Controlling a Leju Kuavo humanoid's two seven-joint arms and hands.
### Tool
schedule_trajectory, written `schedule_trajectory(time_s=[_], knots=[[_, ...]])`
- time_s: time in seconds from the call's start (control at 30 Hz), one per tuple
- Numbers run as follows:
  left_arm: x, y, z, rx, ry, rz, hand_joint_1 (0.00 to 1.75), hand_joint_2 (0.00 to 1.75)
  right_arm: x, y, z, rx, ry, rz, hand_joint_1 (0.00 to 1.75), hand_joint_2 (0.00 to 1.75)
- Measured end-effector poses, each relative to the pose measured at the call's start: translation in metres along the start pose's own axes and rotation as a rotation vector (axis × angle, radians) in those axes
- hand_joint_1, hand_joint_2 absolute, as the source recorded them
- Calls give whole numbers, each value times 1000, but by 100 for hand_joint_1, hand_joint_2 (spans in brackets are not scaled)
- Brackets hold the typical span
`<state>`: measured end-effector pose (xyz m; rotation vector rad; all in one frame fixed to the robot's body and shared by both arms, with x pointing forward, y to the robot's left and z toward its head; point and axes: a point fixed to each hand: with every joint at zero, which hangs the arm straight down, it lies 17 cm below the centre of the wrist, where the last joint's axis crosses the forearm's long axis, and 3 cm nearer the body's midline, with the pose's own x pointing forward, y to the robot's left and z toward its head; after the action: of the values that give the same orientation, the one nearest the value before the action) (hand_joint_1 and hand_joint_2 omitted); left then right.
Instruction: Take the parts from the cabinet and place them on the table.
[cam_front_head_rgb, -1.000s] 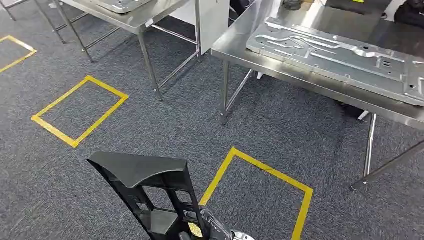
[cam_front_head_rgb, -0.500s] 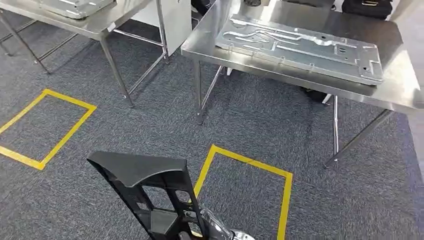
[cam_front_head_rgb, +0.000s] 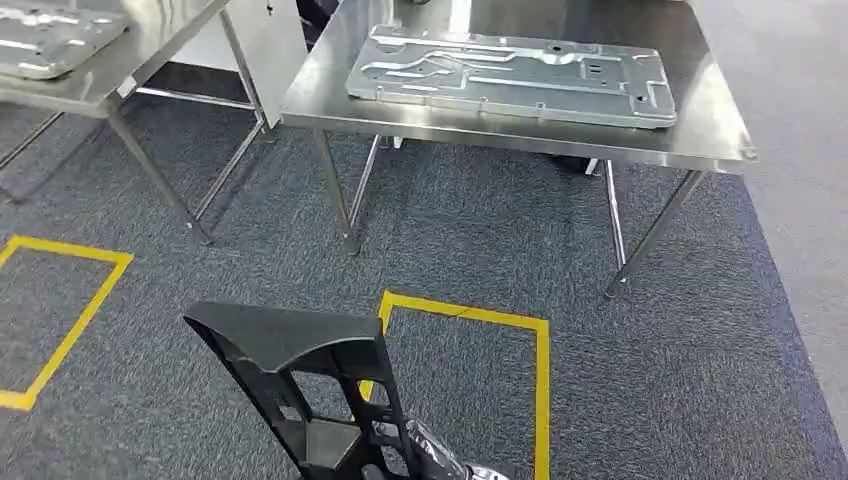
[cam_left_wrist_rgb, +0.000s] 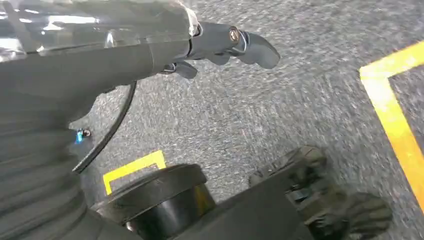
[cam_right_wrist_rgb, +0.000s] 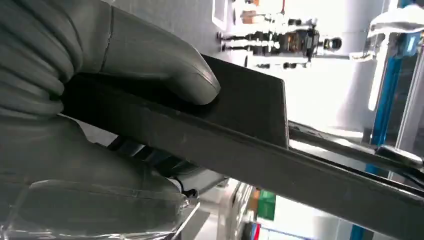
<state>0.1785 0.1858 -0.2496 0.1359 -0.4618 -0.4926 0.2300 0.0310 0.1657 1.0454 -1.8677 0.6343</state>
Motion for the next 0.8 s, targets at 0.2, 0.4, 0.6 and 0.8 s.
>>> schedule_trajectory(time_s=[0.2, 0.4, 0.6, 0.8], knots=[[-3, 0, 0, 0, 5, 0, 0, 175, 0, 0, 1, -3, 2, 1, 175, 175], [1, 0, 0, 1, -2, 2, 0, 175, -1, -2, 3, -17, 6, 26, 175, 175], [-1, 0, 0, 3, 2, 1, 0, 175, -2, -4, 4, -27, 10, 51, 175, 175], [1, 0, 0, 4, -2, -3, 0, 175, 1, -4, 3, -30, 5, 56, 175, 175]])
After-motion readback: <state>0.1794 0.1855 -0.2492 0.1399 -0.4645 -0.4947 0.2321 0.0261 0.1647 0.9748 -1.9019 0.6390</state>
